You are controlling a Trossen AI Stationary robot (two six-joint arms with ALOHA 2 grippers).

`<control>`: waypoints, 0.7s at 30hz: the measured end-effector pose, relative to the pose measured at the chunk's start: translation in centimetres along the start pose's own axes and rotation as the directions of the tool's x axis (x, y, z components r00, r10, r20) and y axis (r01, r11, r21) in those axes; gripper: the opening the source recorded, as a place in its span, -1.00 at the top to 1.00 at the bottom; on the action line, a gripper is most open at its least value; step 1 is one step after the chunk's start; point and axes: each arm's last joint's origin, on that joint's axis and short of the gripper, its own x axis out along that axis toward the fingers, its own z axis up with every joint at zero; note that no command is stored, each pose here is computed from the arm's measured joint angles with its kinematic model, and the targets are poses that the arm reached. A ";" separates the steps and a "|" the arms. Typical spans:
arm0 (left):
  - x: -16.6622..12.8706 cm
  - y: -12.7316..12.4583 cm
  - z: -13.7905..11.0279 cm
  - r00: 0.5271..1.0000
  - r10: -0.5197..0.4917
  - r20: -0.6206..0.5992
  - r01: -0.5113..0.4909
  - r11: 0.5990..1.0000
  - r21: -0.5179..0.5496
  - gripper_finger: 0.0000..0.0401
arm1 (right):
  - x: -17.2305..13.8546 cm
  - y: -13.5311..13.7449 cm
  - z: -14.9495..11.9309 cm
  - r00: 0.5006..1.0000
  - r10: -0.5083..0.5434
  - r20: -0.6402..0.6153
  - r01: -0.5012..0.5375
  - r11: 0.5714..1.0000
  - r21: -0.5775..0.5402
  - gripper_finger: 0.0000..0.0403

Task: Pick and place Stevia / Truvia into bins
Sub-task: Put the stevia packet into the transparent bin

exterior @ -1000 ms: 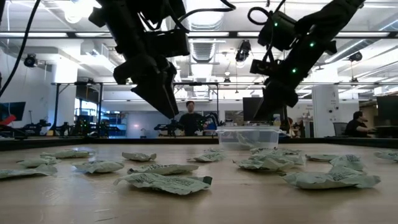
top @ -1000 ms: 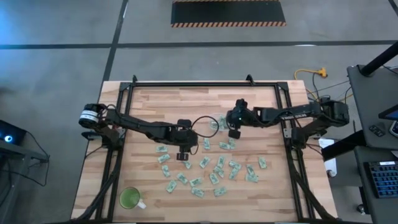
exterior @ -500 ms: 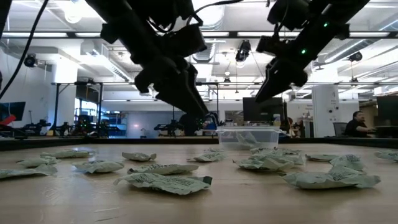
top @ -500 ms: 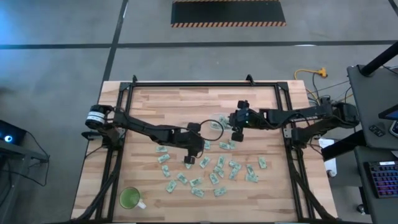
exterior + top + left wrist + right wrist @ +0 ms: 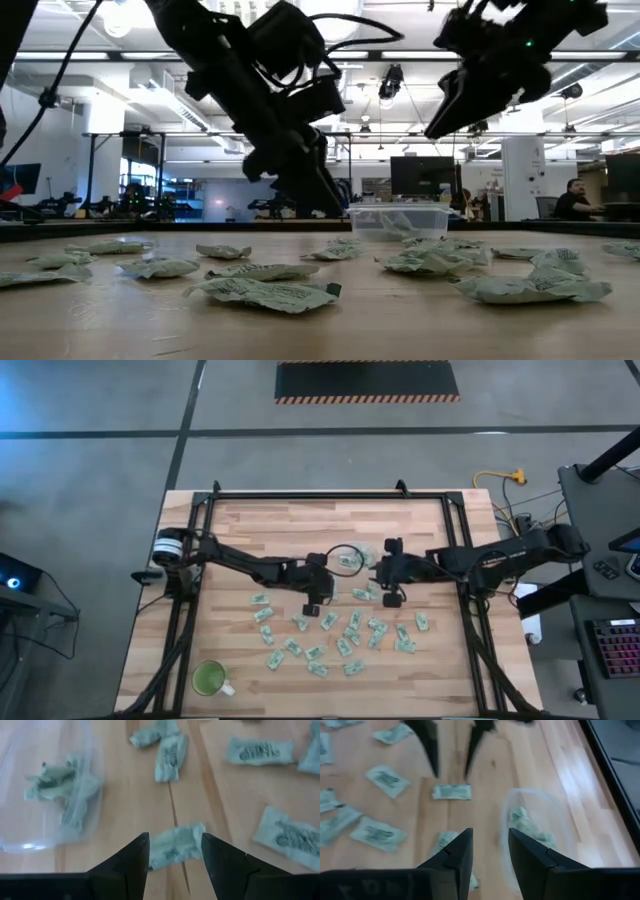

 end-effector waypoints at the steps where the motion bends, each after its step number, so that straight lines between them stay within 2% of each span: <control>1: 0.1 0.1 -0.2 1.000 -0.010 -0.009 0.010 1.000 -0.002 0.18 | -0.1 0.2 0.0 1.000 0.008 0.004 -0.008 1.000 -0.004 0.44; 8: 1.2 0.2 -1.0 0.998 -0.055 -0.020 0.055 0.998 -0.012 0.18 | -0.4 1.5 0.0 0.999 0.048 0.014 -0.048 0.999 -0.011 0.46; 21: 2.3 0.1 -1.3 0.998 -0.061 -0.025 0.061 0.998 -0.013 0.19 | -0.7 2.3 0.0 0.997 0.070 0.013 -0.069 0.997 -0.017 0.52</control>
